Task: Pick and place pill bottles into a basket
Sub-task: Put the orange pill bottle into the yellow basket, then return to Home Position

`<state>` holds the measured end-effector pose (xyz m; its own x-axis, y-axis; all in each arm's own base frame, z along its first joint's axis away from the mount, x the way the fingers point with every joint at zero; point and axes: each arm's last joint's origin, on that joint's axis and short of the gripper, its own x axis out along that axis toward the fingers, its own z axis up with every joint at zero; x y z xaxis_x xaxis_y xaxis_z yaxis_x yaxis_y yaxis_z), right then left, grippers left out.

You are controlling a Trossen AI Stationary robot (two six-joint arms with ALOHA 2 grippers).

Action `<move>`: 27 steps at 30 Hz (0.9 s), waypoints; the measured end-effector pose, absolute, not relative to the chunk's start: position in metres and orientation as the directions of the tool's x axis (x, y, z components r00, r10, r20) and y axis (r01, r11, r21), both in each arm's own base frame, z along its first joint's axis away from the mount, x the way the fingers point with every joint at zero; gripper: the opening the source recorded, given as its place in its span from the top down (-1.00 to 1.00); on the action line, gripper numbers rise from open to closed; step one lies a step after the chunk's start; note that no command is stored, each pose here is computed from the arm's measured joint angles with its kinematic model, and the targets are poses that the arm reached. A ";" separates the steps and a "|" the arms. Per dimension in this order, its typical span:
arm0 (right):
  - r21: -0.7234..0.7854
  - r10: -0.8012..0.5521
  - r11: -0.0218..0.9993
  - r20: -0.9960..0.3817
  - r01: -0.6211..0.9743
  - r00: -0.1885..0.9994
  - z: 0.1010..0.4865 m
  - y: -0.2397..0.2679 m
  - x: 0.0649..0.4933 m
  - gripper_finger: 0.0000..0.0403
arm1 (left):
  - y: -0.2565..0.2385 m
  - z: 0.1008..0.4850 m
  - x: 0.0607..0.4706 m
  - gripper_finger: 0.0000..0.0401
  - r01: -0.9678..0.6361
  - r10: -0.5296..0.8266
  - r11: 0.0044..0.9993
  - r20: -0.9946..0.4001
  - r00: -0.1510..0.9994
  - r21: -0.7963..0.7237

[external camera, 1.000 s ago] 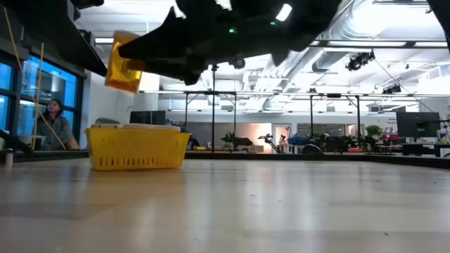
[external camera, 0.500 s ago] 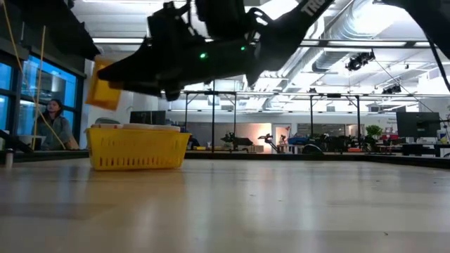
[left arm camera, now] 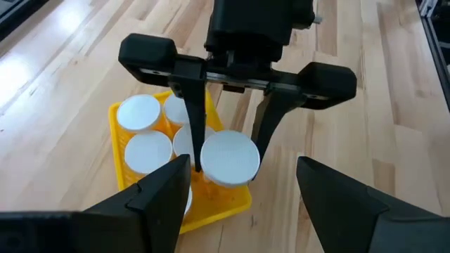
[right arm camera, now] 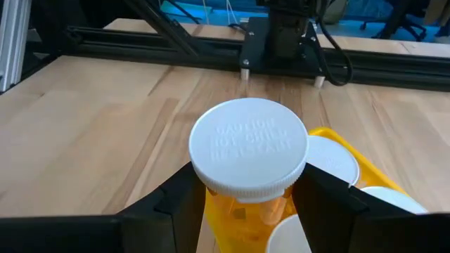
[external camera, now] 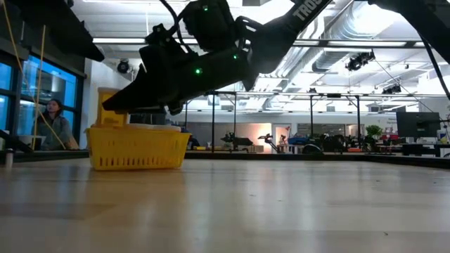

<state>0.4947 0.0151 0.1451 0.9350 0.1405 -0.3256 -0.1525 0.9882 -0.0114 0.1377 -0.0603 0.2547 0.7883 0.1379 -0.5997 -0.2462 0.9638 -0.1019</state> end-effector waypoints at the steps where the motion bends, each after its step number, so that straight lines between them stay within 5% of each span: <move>1: -0.011 0.140 0.988 -0.325 -0.152 0.935 0.145 0.015 0.495 0.08 | -0.060 0.255 0.138 -0.47 -0.246 0.138 0.964 -0.599 0.789 -0.102; 10: 0.012 0.138 0.990 -0.325 -0.142 0.936 0.145 0.015 0.495 0.05 | -0.060 0.255 0.138 -0.47 -0.246 0.137 0.964 -0.599 0.789 -0.103; 27: 0.046 0.162 0.987 -0.325 -0.155 0.932 0.154 0.015 0.500 -0.45 | -0.060 0.255 0.138 -0.47 -0.245 0.136 0.964 -0.600 0.788 -0.103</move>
